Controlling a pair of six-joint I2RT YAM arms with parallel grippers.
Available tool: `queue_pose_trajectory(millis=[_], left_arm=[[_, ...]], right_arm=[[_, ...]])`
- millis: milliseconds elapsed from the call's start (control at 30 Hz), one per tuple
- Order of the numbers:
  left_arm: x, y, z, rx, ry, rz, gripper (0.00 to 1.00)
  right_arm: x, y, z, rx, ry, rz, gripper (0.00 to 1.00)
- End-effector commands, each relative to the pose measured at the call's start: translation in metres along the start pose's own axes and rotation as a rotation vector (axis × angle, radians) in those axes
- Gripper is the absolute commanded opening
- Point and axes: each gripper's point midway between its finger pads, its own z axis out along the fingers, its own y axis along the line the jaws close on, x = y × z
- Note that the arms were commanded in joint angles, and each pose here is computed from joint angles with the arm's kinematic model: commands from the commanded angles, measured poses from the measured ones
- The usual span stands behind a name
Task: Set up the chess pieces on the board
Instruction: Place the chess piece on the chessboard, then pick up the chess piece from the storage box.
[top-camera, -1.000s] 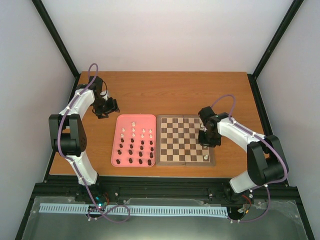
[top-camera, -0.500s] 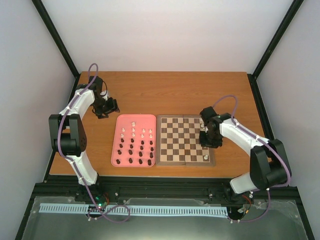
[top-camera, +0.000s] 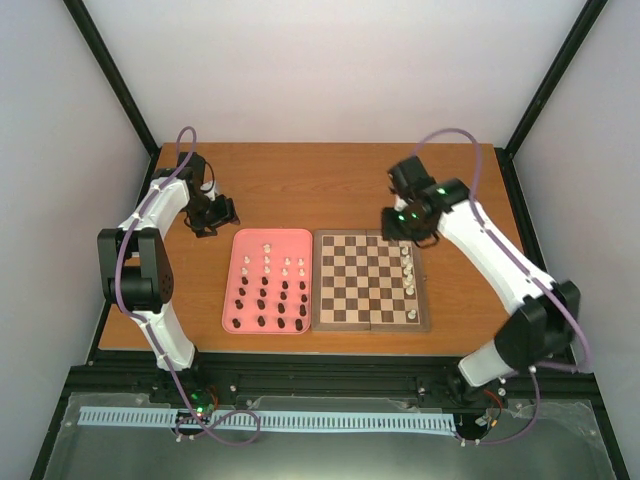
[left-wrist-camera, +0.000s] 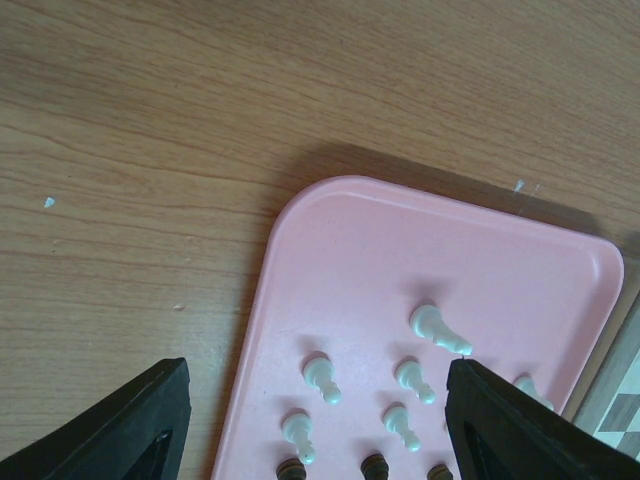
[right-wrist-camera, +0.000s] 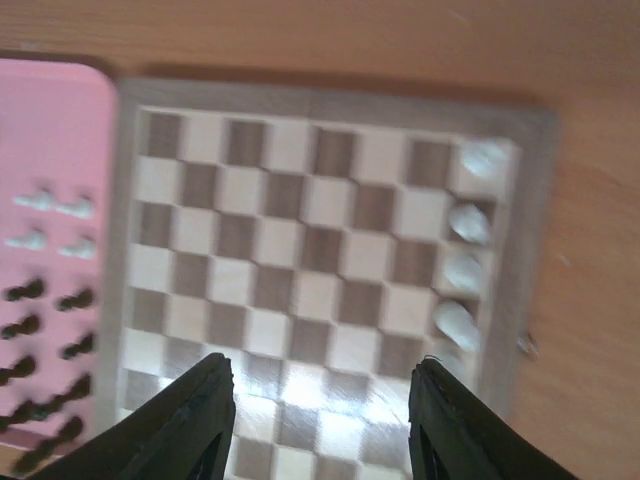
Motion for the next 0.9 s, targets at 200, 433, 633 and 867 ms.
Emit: queue_pose_trajectory(millis=[200,433,633,867], left_arm=[[-0.003,-0.005,-0.004,0.015,-0.020,-0.005,0.79],[-0.001,-0.003,0.000,0.008,-0.002,-0.038,0.79],[-0.001,-0.003,0.001,0.008,0.002,-0.053,0.79],[0.002,-0.002,0.005,0.011,0.010,-0.065,0.79]], right_arm=[[-0.052,0.176,0.075,-0.276,0.049,-0.367,0.50],[-0.053,0.263,0.122,-0.460,0.093,-0.560,0.52],[-0.027,0.285,0.159,-0.532,0.179,-0.585,0.56],[-0.005,0.306,0.174,-0.539,0.188,-0.658,0.57]])
